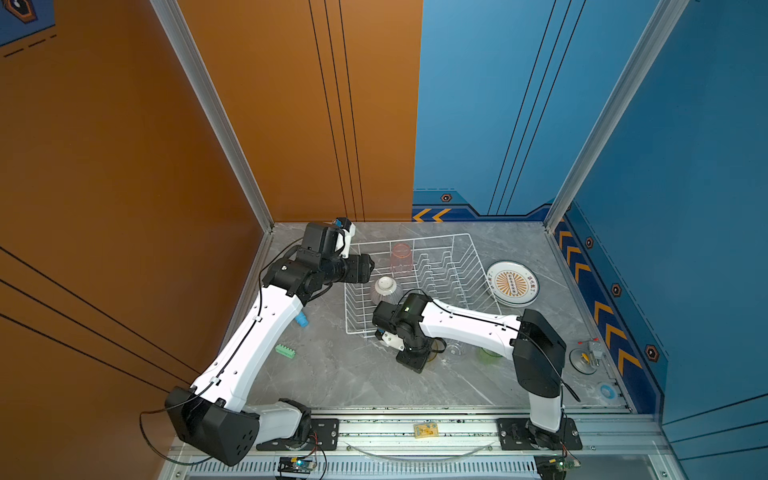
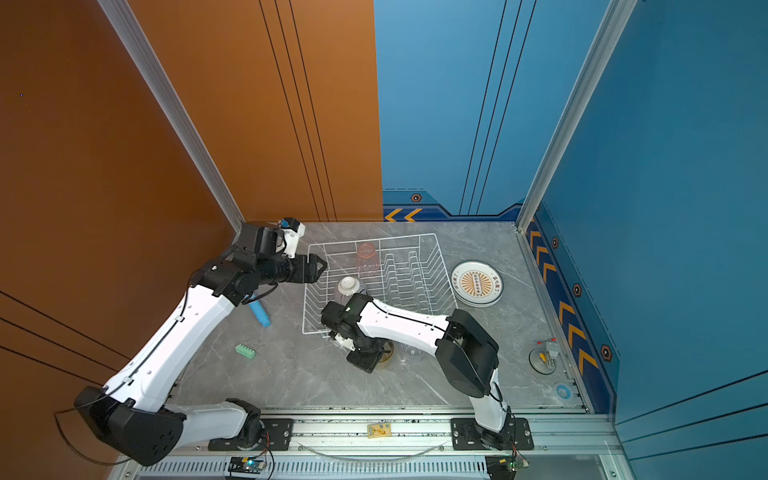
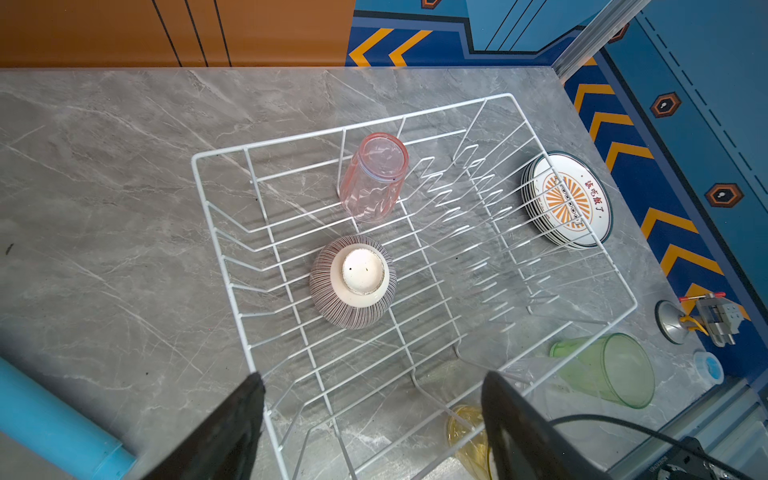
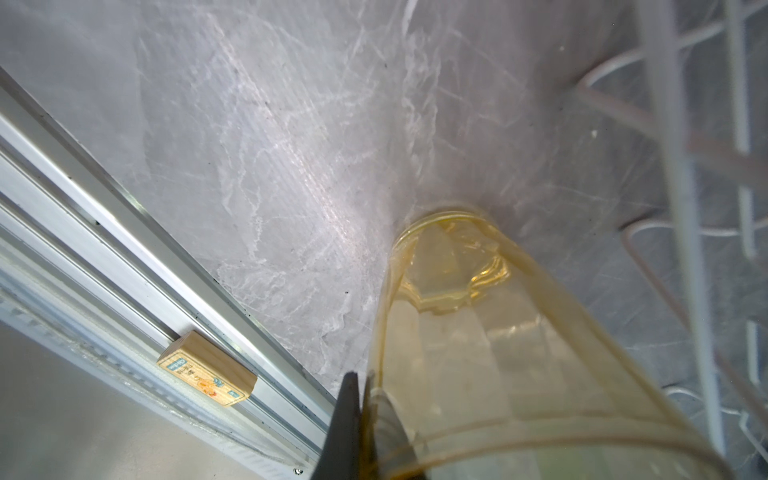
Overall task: Unload the mixed dishes from the dish rack
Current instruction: 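Set the yellow glass upright on the table and open the right gripper, then raise the right gripper away while the left gripper reaches to the pink glass, then grasp the pink glass in the rack with the left gripper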
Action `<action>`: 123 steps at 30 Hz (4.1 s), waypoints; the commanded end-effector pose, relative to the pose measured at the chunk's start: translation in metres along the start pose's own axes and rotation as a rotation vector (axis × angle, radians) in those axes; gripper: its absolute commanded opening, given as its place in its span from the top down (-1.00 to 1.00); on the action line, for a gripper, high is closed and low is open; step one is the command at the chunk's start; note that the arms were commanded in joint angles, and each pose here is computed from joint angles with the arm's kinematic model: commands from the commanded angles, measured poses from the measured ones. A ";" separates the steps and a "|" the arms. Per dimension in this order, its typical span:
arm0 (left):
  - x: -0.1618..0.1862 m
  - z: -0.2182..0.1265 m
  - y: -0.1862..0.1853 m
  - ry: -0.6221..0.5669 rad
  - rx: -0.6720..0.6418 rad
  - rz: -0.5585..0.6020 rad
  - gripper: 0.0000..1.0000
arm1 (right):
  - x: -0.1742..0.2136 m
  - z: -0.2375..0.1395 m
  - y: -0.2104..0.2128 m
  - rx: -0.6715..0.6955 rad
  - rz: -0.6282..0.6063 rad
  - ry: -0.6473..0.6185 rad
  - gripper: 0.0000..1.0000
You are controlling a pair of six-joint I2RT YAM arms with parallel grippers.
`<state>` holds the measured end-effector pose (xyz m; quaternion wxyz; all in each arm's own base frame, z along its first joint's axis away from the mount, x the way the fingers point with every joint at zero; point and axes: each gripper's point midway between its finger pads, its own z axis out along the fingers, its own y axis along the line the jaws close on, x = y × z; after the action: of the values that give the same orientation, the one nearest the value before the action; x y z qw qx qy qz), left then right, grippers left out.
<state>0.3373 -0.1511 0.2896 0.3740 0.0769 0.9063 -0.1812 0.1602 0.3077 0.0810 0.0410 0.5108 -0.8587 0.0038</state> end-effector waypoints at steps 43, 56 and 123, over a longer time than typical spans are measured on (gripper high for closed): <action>0.007 -0.001 -0.001 0.037 -0.064 0.048 -0.66 | 0.006 -0.055 -0.015 0.033 0.042 -0.173 -0.09; 0.008 0.010 -0.005 0.058 -0.100 0.084 -0.65 | 0.034 -0.122 -0.057 0.034 0.202 -0.409 -0.21; -0.002 0.294 -0.012 0.127 -0.309 0.089 -0.78 | 0.063 -0.157 -0.194 -0.096 0.719 -0.969 -0.46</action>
<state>0.5198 -0.2774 0.1054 0.3298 0.0794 0.9405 -0.0180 0.3084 0.1655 0.2414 -0.3423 0.1334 -0.8971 -0.2453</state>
